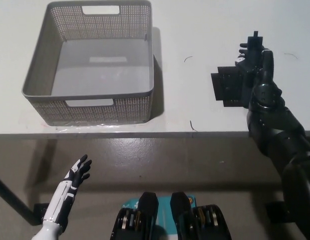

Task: Use the right hand to pick up a electric screw driver and put it into a container on the left side

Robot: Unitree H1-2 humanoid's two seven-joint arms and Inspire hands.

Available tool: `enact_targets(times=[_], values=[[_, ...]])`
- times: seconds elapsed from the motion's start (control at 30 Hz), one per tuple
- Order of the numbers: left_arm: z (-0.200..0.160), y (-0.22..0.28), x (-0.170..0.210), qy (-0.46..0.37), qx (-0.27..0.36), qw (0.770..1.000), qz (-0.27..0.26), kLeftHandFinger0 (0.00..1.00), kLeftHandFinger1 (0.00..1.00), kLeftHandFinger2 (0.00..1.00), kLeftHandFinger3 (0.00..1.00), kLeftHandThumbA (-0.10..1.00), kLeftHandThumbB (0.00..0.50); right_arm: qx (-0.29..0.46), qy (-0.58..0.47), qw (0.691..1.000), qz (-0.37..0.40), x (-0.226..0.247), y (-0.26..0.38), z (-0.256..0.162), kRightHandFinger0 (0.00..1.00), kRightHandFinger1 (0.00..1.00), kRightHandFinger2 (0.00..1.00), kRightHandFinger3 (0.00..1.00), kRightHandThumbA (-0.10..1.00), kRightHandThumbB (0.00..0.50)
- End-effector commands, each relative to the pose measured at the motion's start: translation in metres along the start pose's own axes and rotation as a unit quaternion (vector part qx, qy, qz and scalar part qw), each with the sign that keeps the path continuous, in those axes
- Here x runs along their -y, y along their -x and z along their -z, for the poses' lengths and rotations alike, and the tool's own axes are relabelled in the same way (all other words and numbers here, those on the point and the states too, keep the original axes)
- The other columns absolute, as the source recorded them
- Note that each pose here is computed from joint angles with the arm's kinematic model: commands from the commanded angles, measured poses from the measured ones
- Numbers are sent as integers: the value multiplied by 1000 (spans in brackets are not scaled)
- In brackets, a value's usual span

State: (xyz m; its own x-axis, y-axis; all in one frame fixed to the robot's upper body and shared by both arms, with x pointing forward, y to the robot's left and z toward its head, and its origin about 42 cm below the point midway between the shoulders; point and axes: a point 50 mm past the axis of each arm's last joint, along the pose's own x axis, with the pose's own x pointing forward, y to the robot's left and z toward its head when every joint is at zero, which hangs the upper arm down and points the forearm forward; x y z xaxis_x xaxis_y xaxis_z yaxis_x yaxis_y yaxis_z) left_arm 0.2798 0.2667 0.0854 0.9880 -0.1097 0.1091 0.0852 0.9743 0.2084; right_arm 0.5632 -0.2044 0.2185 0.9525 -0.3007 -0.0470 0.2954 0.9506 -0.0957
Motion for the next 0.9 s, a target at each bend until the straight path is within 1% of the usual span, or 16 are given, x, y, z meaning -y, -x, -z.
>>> enact_targets(times=[0.0,0.07,0.17,0.23,0.27,0.3,0.37,0.4,0.43,0.47,0.5,0.57,0.6,0.7,0.77,0.87], values=[[-8,-6,-5,-12,23,1000,9,1000,1000,1000,1000,1000,143,86,-40,995,18,-7,-11,-63,0,203,632,611,-100,141],[-6,-5,-6,-12,22,1000,10,1000,1000,1000,1000,1000,144,96,-53,994,19,-9,-10,-66,0,178,607,604,-100,164],[-5,-4,-6,-11,22,1000,10,1000,1000,1000,1000,1000,140,108,-60,992,17,-12,-9,-71,0,172,593,590,-100,168],[-5,-5,-6,-15,23,1000,9,1000,1000,1000,1000,1000,140,123,-62,990,16,-16,-9,-82,0,203,613,605,-100,153],[-5,-5,-6,-15,22,1000,8,1000,1000,1000,1000,1000,140,133,-53,990,16,-19,-8,-88,0,216,631,641,-100,137],[-5,-5,-7,-15,21,1000,8,1000,1000,1000,1000,1000,141,149,-43,988,15,-22,-8,-98,0,218,633,652,-100,132],[-6,-5,-7,-16,21,1000,7,1000,1000,1000,1000,1000,143,170,-53,984,7,-28,-7,-113,0,208,621,631,-100,132],[-6,-5,-7,-20,21,1000,8,1000,1000,1000,1000,1000,143,184,-61,981,-2,-31,-6,-121,0,220,645,632,-100,136],[-5,-5,-7,-18,19,1000,8,1000,1000,1000,1000,1000,144,204,-59,977,-4,-36,-3,-132,0,220,643,615,-100,144],[-5,-5,-6,-14,17,1000,8,1000,1000,1000,1000,1000,145,224,-63,972,-9,-40,-1,-142,0,204,625,591,-100,138],[-4,-4,-6,-13,17,1000,8,1000,1000,1000,1000,1000,148,238,-67,969,-12,-43,2,-149,0,194,609,575,-100,142],[-3,-4,-6,-15,17,1000,7,1000,1000,1000,1000,1000,150,253,-73,965,-20,-52,7,-164,0,173,589,591,-100,126],[-3,-3,-7,-16,17,1000,8,1000,1000,1000,1000,1000,140,259,-72,963,-24,-56,9,-173,0,168,584,618,-100,130],[-2,-2,-5,-16,15,1000,8,1000,1000,1000,1000,1000,136,273,-66,959,-31,-63,15,-186,0,161,577,628,-100,115],[-1,-2,-6,-14,10,1000,9,1000,1000,1000,1000,1000,152,284,-79,955,-41,-74,23,-200,0,166,586,624,-100,130],[1,-1,-6,-18,6,1000,10,1000,1000,1000,1000,1000,157,291,-76,953,-42,-87,32,-213,0,179,599,624,-100,145]])
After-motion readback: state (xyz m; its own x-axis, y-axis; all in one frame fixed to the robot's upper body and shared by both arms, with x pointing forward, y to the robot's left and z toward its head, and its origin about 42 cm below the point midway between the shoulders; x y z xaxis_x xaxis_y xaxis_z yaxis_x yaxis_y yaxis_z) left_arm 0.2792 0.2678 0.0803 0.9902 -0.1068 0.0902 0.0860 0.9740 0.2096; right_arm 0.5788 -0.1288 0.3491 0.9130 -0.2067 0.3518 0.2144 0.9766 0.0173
